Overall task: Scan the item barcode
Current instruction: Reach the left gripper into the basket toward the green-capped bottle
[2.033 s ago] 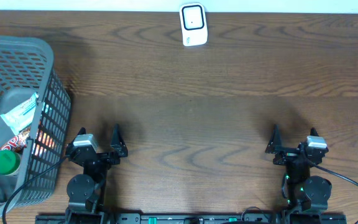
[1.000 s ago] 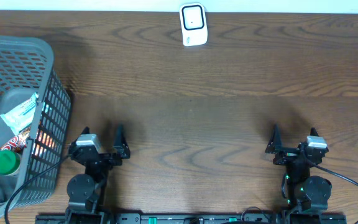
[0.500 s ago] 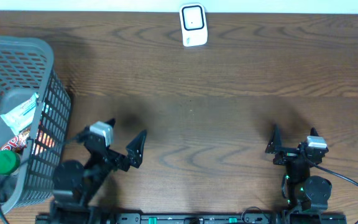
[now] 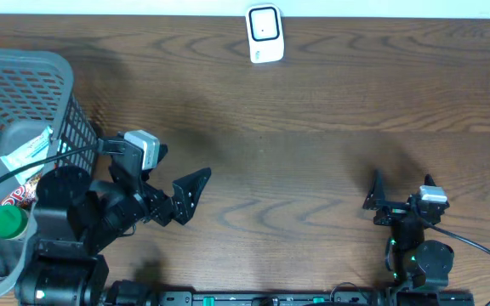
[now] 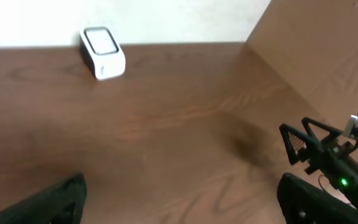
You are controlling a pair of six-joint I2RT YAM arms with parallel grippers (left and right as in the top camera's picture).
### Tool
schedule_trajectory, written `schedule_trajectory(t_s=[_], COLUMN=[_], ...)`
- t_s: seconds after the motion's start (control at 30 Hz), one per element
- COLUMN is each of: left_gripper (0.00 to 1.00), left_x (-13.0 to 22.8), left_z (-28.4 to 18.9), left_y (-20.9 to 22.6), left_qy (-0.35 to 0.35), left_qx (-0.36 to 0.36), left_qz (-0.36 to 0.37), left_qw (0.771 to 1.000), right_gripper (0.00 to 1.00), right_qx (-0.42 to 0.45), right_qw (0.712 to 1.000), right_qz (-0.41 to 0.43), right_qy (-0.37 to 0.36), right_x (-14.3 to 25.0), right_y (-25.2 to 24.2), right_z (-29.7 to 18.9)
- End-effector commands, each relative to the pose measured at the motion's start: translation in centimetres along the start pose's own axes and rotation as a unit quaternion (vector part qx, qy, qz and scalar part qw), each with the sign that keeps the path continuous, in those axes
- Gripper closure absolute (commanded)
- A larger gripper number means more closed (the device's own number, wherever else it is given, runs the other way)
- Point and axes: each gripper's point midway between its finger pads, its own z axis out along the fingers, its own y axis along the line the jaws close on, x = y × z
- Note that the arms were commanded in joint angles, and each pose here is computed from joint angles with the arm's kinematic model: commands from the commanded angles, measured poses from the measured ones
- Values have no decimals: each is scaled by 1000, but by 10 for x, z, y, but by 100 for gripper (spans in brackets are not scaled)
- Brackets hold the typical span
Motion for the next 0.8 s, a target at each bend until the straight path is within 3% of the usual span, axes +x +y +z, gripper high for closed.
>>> schedule_trajectory(t_s=[0.0, 0.1, 0.3, 0.43, 0.63, 0.73, 0.77], left_gripper=[2, 2, 2, 2, 2, 2, 2], left_x=[-15, -41, -87, -107, -123, -110, -99], left_z=[-7, -17, -43, -68, -88, -113, -133], left_y=[-13, -10, 39, 81, 128, 165, 183], left_qy=[-7, -20, -1, 15, 9, 0, -6], left_qx=[17, -17, -209, -357, -452, -505, -536], left_qz=[8, 2, -21, -54, -144, -231, -278], left_qw=[1000, 1000, 978, 932, 880, 832, 797], right_gripper=[1, 1, 1, 1, 0, 1, 1], right_qx=[-3, -3, -3, -3, -3, -3, -3], right_qw=[1000, 1000, 1000, 1000, 1000, 1000, 1000], right_qz=[4, 4, 4, 4, 4, 4, 4], right_qy=[0, 0, 0, 0, 0, 0, 0], right_x=[0, 0, 0, 0, 0, 0, 0], right_y=[1, 1, 1, 1, 1, 1, 1], right_z=[0, 0, 0, 0, 0, 0, 0])
